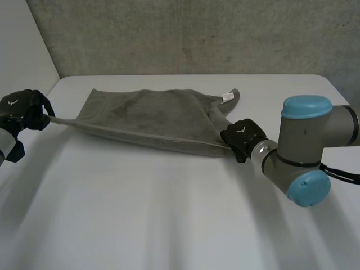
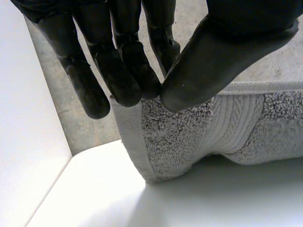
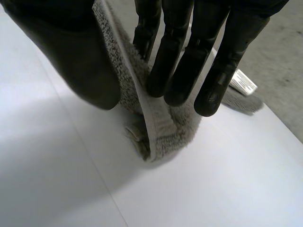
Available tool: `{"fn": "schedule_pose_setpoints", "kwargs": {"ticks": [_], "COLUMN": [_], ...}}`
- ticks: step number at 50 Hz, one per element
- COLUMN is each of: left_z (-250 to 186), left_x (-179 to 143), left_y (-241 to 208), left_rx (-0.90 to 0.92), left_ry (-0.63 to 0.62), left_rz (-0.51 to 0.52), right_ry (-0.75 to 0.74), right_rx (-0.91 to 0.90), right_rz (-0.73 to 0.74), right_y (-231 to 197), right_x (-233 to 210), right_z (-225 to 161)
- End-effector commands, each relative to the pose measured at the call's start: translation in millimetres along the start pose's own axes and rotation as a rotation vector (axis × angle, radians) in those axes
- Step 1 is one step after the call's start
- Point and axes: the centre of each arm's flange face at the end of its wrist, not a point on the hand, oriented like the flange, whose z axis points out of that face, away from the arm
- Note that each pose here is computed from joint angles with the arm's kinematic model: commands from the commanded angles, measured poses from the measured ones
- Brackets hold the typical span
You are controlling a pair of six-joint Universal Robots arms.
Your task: Fold the towel.
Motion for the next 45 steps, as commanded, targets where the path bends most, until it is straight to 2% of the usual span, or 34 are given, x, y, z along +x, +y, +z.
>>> {"fn": "schedule_pose_setpoints", "kwargs": {"ticks": [1,7,20,35,45], "left_z": [0,0,-1,-1,-2], "left_x": [0,1,5,5,5], "left_y": [0,0,0,1,1], "left_rx": [0.000,0.000,0.001,-0.005,-0.006], "left_ry": [-0.002,-0.003,0.006,0.006,0.006], "left_rz": [-0.004,-0.005,-0.010,-0.013,-0.014], "right_ry": [0.097,0.149,0.130,0.127,0.143], "right_rx": [0.028,0.062,0.028,0.024,0.074], "right_rz": [0.021,0.047,0.143,0.177,0.320], "right_y": [3,2,22,25,25], "right_x": [6,16,12,10,13], "right_z": [2,-2,8,10,17]}}
